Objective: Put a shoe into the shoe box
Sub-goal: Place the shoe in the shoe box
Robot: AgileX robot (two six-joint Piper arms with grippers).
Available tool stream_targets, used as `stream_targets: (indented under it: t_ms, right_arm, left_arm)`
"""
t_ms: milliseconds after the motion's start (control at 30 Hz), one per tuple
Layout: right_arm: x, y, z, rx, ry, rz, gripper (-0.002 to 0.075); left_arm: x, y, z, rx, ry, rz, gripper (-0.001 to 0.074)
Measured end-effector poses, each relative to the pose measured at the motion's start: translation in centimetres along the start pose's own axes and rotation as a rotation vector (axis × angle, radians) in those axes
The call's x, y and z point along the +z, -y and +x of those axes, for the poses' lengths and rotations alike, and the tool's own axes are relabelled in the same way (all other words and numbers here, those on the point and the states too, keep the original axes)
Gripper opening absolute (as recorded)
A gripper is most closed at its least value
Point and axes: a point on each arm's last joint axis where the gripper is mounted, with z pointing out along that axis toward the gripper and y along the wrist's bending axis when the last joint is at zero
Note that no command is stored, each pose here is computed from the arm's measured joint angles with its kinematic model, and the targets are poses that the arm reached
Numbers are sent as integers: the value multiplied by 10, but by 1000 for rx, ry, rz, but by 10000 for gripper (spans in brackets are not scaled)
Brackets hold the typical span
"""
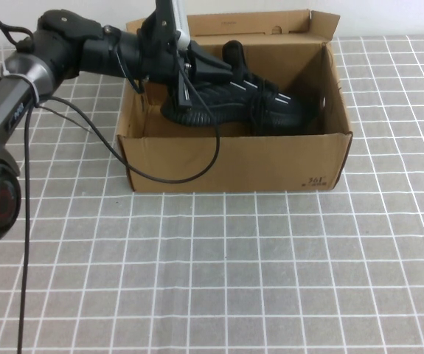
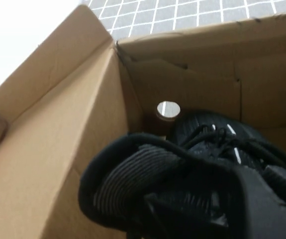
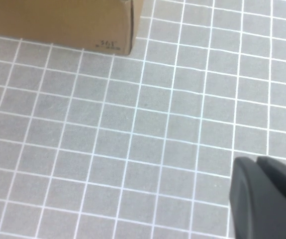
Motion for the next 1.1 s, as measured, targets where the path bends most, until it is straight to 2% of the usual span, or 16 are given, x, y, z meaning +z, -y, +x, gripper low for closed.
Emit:
stream_targets:
  t_ms: [233,433,533,700,767,867,1000,1100]
  right_arm:
    - [0,-2,1,7,-12,-17,-16]
    - [0,-3,2,13,-22,-33,-16]
    - [0,-3,2,8,-22,-34,-16]
    - [0,-3,2,-4,-23,-35,-16]
    - [0,-3,2,-6,-23,-35,-16]
    - [0,-3,2,-6,-23,-36,-16]
    - [0,-3,2,-6,-22,-38,-16]
    - [0,-3,2,-6,-22,-38,-16]
  left_arm:
    - [4,1,10,-40,-1,6,15]
    - [4,0,10,-189,-10,-8,27]
    - [0,-2,6,-245,-38,-21,110]
    - [-15,-7,-13,-352,-101,-72,362]
    - [-22,-8,-21,-392,-120,-86,423]
    - [-32,-9,-37,-475,-123,-115,459]
    - [-45,-9,-66,-717,-100,-157,465]
    - [-47,-2,-85,-862,-161,-197,465]
